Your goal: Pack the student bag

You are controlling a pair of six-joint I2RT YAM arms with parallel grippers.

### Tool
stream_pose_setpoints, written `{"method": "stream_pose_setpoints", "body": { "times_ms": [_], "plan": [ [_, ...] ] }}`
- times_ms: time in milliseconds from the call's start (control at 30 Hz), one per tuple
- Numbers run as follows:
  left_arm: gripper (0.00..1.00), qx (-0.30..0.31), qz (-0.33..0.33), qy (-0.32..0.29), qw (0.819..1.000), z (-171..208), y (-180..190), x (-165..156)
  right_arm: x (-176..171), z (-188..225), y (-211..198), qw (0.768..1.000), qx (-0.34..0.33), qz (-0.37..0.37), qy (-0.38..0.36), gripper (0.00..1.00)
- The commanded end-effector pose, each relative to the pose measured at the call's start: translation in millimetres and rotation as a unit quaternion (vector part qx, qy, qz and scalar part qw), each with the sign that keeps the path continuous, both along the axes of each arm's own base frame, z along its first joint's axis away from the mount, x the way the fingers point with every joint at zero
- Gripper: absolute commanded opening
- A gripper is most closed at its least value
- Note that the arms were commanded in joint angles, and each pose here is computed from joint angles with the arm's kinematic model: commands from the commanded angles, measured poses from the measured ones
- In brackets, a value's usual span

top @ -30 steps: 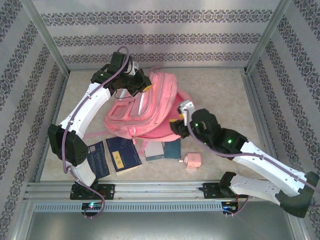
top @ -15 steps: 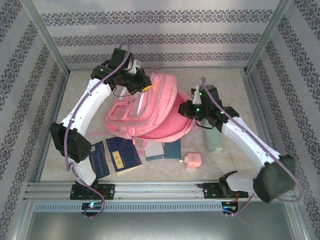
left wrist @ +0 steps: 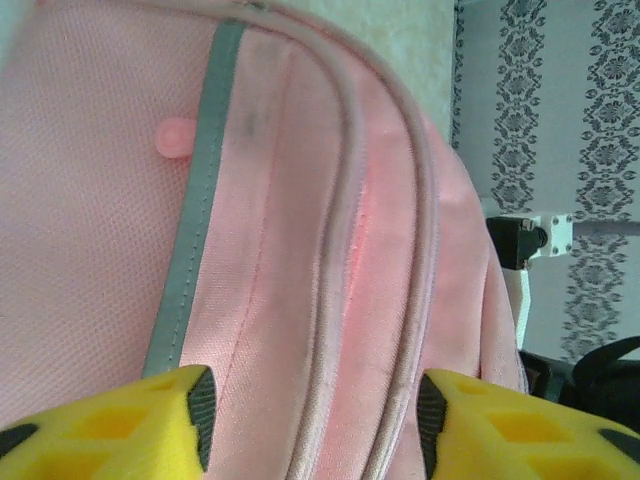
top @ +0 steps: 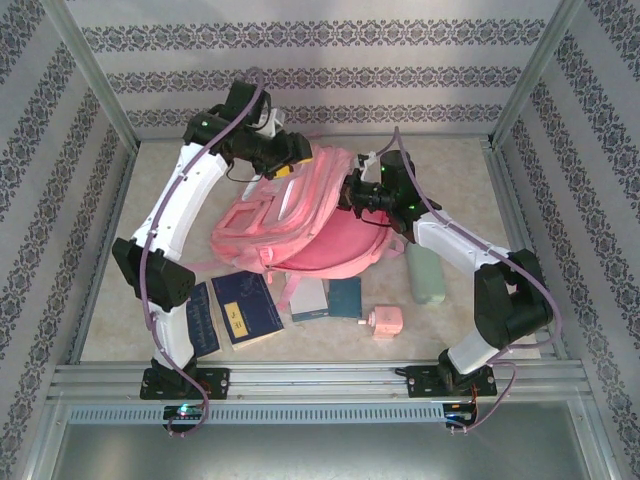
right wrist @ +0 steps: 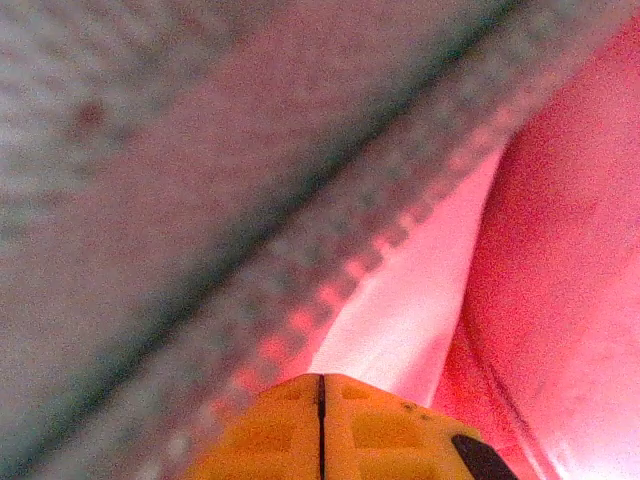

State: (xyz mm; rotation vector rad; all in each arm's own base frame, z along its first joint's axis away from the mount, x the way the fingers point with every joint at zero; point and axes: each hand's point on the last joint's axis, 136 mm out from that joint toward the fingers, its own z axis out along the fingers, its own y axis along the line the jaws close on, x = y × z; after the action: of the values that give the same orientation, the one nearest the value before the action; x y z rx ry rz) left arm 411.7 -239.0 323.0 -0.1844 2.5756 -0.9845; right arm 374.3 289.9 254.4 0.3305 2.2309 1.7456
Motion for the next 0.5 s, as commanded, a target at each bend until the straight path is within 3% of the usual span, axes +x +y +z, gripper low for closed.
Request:
{"method": "stream_pose_setpoints", "body": {
  "times_ms": [0,133,267,467],
  "plan": [
    [0.60,0.068,-0.007,-0.050,0.996,30,13,-29,1,46,14,0.997,0.057,0.020,-0.045,0.11],
    [0.68,0.107,-0.052,-0.063,0.991,31,-6,-49,0,49,19,0.996,0.071,0.020,-0.042,0.11],
    [0.69,0.166,-0.091,-0.063,0.980,17,-20,-61,-2,58,22,0.995,0.078,0.026,-0.049,0.11],
    [0.70,0.189,-0.096,-0.069,0.975,11,-29,-57,-6,60,30,0.995,0.083,0.036,-0.048,0.11]
  ]
}}
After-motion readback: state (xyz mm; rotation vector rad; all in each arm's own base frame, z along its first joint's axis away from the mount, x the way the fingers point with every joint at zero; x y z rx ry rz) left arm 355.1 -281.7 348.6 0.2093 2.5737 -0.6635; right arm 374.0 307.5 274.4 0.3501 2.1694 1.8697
